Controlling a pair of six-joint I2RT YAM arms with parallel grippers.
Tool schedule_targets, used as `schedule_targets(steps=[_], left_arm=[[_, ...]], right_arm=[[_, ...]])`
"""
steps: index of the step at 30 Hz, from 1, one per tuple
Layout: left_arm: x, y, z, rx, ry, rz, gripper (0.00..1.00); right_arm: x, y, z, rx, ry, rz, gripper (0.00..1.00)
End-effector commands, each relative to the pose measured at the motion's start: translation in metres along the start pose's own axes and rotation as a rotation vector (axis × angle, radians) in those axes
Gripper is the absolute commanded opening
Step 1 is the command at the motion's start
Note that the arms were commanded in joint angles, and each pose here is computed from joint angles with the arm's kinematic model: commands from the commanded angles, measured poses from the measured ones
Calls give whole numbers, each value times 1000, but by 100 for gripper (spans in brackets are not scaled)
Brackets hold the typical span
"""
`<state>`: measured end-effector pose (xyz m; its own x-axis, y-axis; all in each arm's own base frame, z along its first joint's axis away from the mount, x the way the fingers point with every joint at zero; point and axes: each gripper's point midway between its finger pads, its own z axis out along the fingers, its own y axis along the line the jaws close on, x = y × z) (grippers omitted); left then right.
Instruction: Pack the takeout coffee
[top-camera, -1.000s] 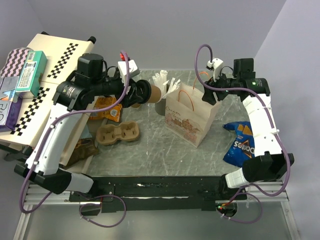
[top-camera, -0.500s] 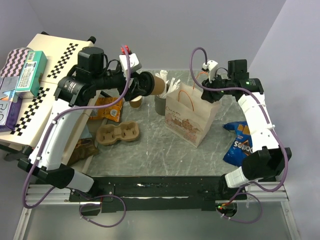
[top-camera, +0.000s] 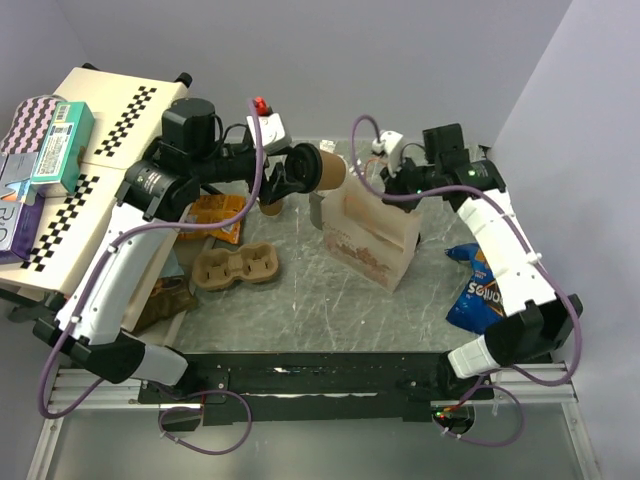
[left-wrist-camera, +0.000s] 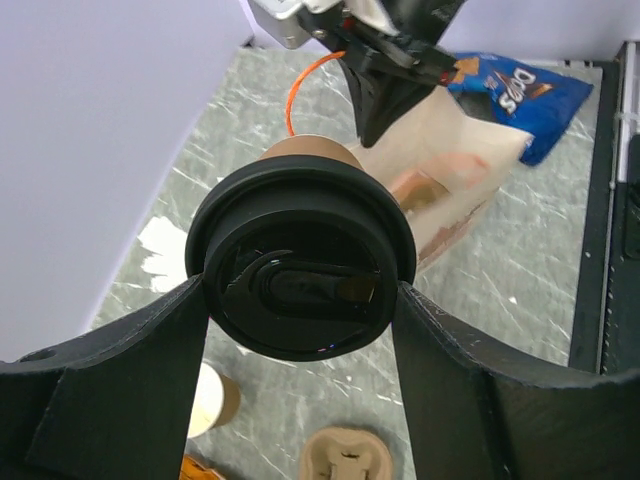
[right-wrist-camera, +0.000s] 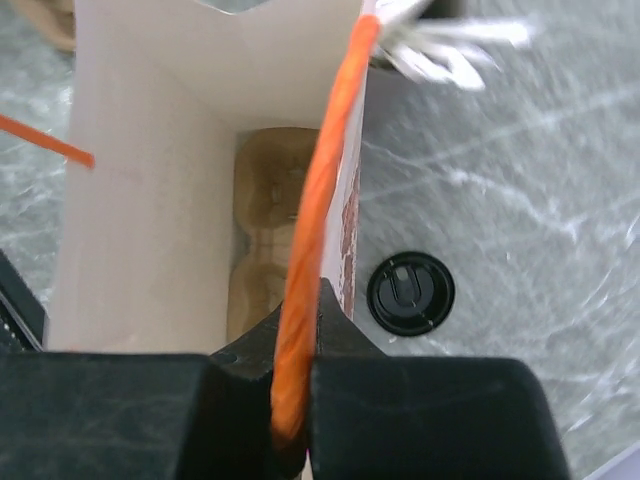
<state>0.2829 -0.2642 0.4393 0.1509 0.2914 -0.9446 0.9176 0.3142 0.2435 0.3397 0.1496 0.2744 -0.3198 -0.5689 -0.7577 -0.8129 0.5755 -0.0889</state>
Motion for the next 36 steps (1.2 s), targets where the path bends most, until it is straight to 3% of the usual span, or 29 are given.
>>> schedule_targets(steps=[1, 9, 17, 25, 36], left_arm=[[-19, -20, -7, 39, -74, 96, 1], [0, -48, -18, 44, -35, 132, 1], [-6, -75, -53, 21, -75, 176, 1], [13, -102, -35, 163, -20, 227, 1], [29, -99, 0, 241, 65, 380, 1]], right_arm=[[-26, 43, -27, -3, -64, -165, 0], [-32, 75, -39, -26, -65, -213, 0], [-34, 85, -42, -33, -71, -213, 0], [-44, 82, -40, -34, -87, -198, 0], [-48, 86, -41, -45, -96, -212, 0]])
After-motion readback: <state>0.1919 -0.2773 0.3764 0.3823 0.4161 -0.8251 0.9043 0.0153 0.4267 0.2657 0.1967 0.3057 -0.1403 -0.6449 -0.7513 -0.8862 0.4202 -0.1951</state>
